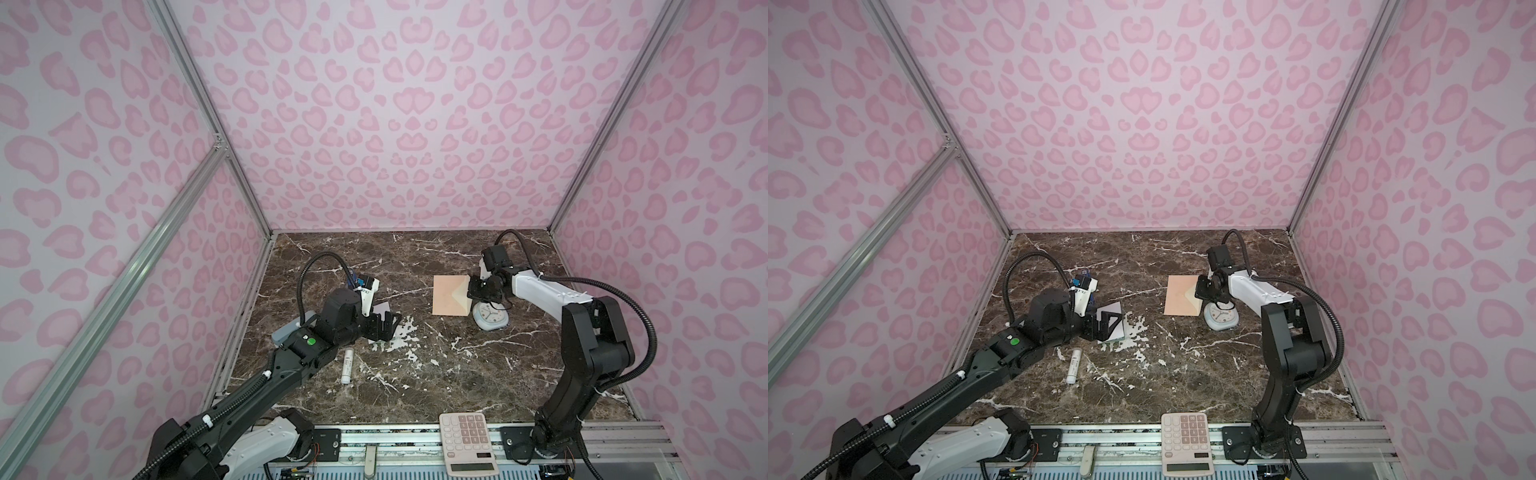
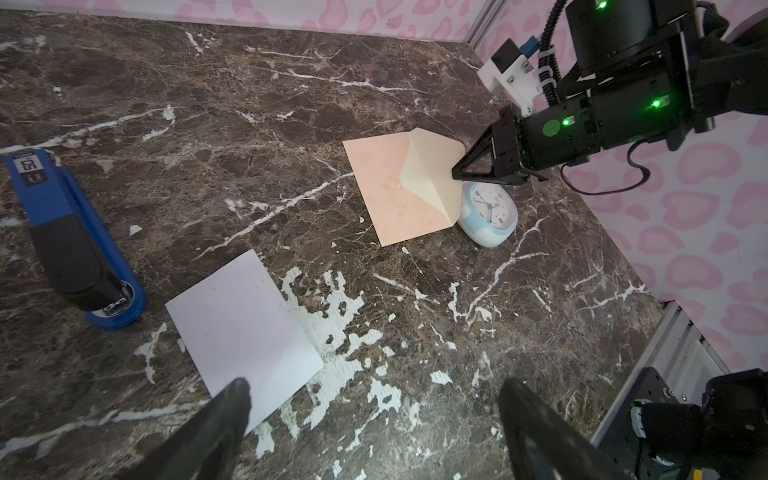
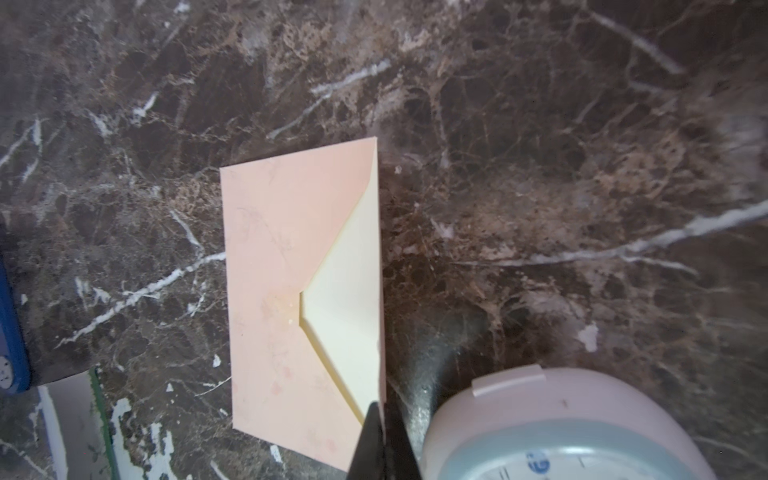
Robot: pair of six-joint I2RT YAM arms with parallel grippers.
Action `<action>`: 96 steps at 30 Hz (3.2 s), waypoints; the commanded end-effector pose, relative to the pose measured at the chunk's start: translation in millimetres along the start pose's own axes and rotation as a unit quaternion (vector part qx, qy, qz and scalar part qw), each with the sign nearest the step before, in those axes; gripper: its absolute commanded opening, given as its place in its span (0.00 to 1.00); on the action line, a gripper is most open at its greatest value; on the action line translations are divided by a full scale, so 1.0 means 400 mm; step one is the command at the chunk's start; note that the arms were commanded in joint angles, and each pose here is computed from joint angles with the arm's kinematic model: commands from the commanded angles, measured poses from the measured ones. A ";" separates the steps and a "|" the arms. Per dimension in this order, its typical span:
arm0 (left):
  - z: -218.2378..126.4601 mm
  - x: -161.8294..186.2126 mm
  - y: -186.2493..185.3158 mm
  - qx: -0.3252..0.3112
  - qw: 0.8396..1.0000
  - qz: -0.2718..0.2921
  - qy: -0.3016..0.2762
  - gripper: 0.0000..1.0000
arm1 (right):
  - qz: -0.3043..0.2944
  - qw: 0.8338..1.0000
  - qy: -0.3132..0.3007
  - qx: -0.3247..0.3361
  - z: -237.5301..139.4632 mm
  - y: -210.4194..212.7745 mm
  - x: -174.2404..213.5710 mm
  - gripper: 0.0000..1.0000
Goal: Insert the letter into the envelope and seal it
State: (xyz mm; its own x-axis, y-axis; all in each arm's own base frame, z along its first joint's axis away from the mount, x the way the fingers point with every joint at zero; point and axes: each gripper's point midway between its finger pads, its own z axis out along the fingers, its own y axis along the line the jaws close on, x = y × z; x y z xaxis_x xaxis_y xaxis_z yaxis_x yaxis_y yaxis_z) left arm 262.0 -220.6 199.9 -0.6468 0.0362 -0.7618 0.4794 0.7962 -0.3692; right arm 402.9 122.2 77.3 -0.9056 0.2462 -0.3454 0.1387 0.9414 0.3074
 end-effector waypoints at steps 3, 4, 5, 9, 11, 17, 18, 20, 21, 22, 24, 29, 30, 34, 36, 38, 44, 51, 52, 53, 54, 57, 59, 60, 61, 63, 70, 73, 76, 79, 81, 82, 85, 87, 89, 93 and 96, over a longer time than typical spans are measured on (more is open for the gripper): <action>-0.016 -0.025 -0.003 -0.002 1.000 0.006 -0.023 0.96 | -0.010 0.999 -0.024 -0.025 -0.081 0.055 -0.001 0.00; -0.020 -0.026 0.000 -0.005 1.000 0.006 -0.026 0.95 | -0.015 0.999 -0.028 -0.031 -0.103 0.069 0.003 0.00; -0.024 -0.027 0.002 -0.007 1.000 0.006 -0.028 0.96 | -0.019 0.999 -0.033 -0.037 -0.124 0.084 0.006 0.00; -0.038 -0.027 0.013 -0.021 0.999 0.006 -0.034 0.95 | -0.038 0.996 -0.048 -0.067 -0.210 0.141 0.043 0.00; -0.046 -0.029 0.019 -0.029 0.999 0.003 -0.038 0.96 | -0.044 0.994 -0.052 -0.086 -0.248 0.163 0.067 0.00; -0.068 -0.015 0.034 -0.040 0.998 -0.007 -0.045 0.96 | -0.061 0.990 -0.055 -0.115 -0.346 0.191 0.163 0.00; -0.071 -0.011 0.038 -0.043 0.998 -0.009 -0.045 0.96 | -0.059 0.990 -0.055 -0.119 -0.359 0.193 0.179 0.00; -0.078 -0.006 0.042 -0.047 0.998 -0.014 -0.047 0.96 | -0.053 0.989 -0.055 -0.131 -0.379 0.198 0.210 0.00; -0.083 -0.004 0.043 -0.047 0.998 -0.016 -0.048 0.95 | -0.050 0.988 -0.055 -0.138 -0.386 0.203 0.225 0.00; -0.088 -0.003 0.044 -0.049 0.997 -0.019 -0.049 0.95 | -0.047 0.986 -0.054 -0.148 -0.392 0.210 0.244 0.00; -0.099 0.000 0.048 -0.053 0.997 -0.024 -0.051 0.95 | -0.040 0.985 -0.049 -0.161 -0.396 0.221 0.282 0.00; -0.124 0.018 0.062 -0.063 0.996 -0.035 -0.055 0.95 | -0.028 0.977 -0.028 -0.209 -0.387 0.272 0.367 0.00; -0.128 0.020 0.065 -0.066 0.996 -0.037 -0.056 0.95 | -0.024 0.975 -0.020 -0.219 -0.381 0.283 0.383 0.00; -0.140 0.032 0.073 -0.072 0.995 -0.042 -0.055 0.95 | -0.018 0.968 -0.001 -0.251 -0.360 0.325 0.433 0.00; -0.143 0.037 0.077 -0.075 0.995 -0.043 -0.055 0.95 | -0.023 0.967 0.004 -0.252 -0.352 0.338 0.445 0.00; -0.145 0.042 0.079 -0.076 0.995 -0.045 -0.055 0.95 | -0.023 0.967 0.009 -0.255 -0.338 0.344 0.455 0.00; -0.141 0.053 0.089 -0.083 0.994 -0.048 -0.051 0.95 | -0.023 0.977 0.009 -0.212 -0.260 0.295 0.470 0.00; -0.127 0.058 0.096 -0.090 0.994 -0.046 -0.043 0.96 | -0.034 0.988 0.021 -0.148 -0.142 0.214 0.498 0.00; -0.125 0.059 0.097 -0.091 0.994 -0.045 -0.042 0.96 | -0.038 0.989 0.024 -0.141 -0.127 0.205 0.503 0.00; -0.123 0.059 0.097 -0.091 0.994 -0.044 -0.041 0.96 | -0.040 0.990 0.026 -0.134 -0.117 0.197 0.507 0.00; -0.122 0.059 0.098 -0.092 0.994 -0.044 -0.040 0.95 | -0.042 0.990 0.027 -0.130 -0.107 0.191 0.512 0.00; -0.119 0.061 0.099 -0.093 0.994 -0.043 -0.039 0.96 | -0.052 0.991 0.031 -0.120 -0.087 0.178 0.521 0.00; -0.117 0.060 0.099 -0.093 0.994 -0.043 -0.038 0.96 | -0.055 0.991 0.033 -0.115 -0.077 0.173 0.524 0.01; -0.115 0.063 0.099 -0.093 0.994 -0.043 -0.036 0.96 | -0.056 0.991 0.034 -0.115 -0.073 0.173 0.527 0.02; -0.114 0.062 0.099 -0.093 0.994 -0.043 -0.036 0.96 | -0.057 0.991 0.036 -0.114 -0.069 0.172 0.528 0.03; -0.114 0.062 0.099 -0.093 0.994 -0.044 -0.037 0.96 | -0.060 0.991 0.038 -0.110 -0.063 0.170 0.530 0.06; -0.116 0.064 0.103 -0.098 0.993 -0.050 -0.035 0.96 | -0.076 0.992 0.037 -0.091 -0.076 0.154 0.527 0.31; -0.113 0.065 0.103 -0.098 0.993 -0.051 -0.033 0.96 | -0.079 0.994 0.028 -0.076 -0.096 0.134 0.520 0.45; -0.112 0.066 0.105 -0.100 0.993 -0.052 -0.029 0.96 | -0.082 0.995 0.018 -0.063 -0.119 0.118 0.511 0.54; -0.118 0.064 0.106 -0.105 0.993 -0.054 -0.028 0.96 | -0.088 0.995 0.010 -0.051 -0.146 0.108 0.499 0.59; -0.118 0.069 0.111 -0.111 0.992 -0.055 -0.023 0.96 | -0.095 0.994 -0.001 -0.048 -0.170 0.108 0.484 0.59; -0.117 0.075 0.116 -0.115 0.992 -0.056 -0.017 0.96 | -0.096 0.994 -0.010 -0.047 -0.183 0.110 0.474 0.59; -0.113 0.099 0.128 -0.128 0.990 -0.065 0.002 0.95 | -0.100 0.993 -0.033 -0.048 -0.225 0.116 0.446 0.59; -0.109 0.115 0.136 -0.135 0.988 -0.071 0.015 0.94 | -0.103 0.992 -0.052 -0.054 -0.256 0.126 0.424 0.59; -0.106 0.129 0.144 -0.145 0.986 -0.072 0.030 0.94 | -0.104 0.990 -0.069 -0.062 -0.280 0.138 0.404 0.59; -0.100 0.173 0.176 -0.183 0.977 -0.080 0.076 0.94 | -0.100 0.986 -0.094 -0.095 -0.307 0.174 0.379 0.58; -0.092 0.217 0.195 -0.205 0.967 -0.095 0.116 0.94 | -0.099 0.981 -0.111 -0.124 -0.318 0.203 0.374 0.58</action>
State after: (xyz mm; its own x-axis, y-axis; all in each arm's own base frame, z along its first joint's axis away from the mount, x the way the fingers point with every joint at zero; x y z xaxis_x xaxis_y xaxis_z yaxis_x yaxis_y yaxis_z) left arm 229.7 -143.7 137.3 -0.7975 -0.0288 -0.6027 0.1519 0.9571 -0.2467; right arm 222.8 200.5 155.7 -0.8206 0.1217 -0.5584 -0.1334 0.9092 0.3943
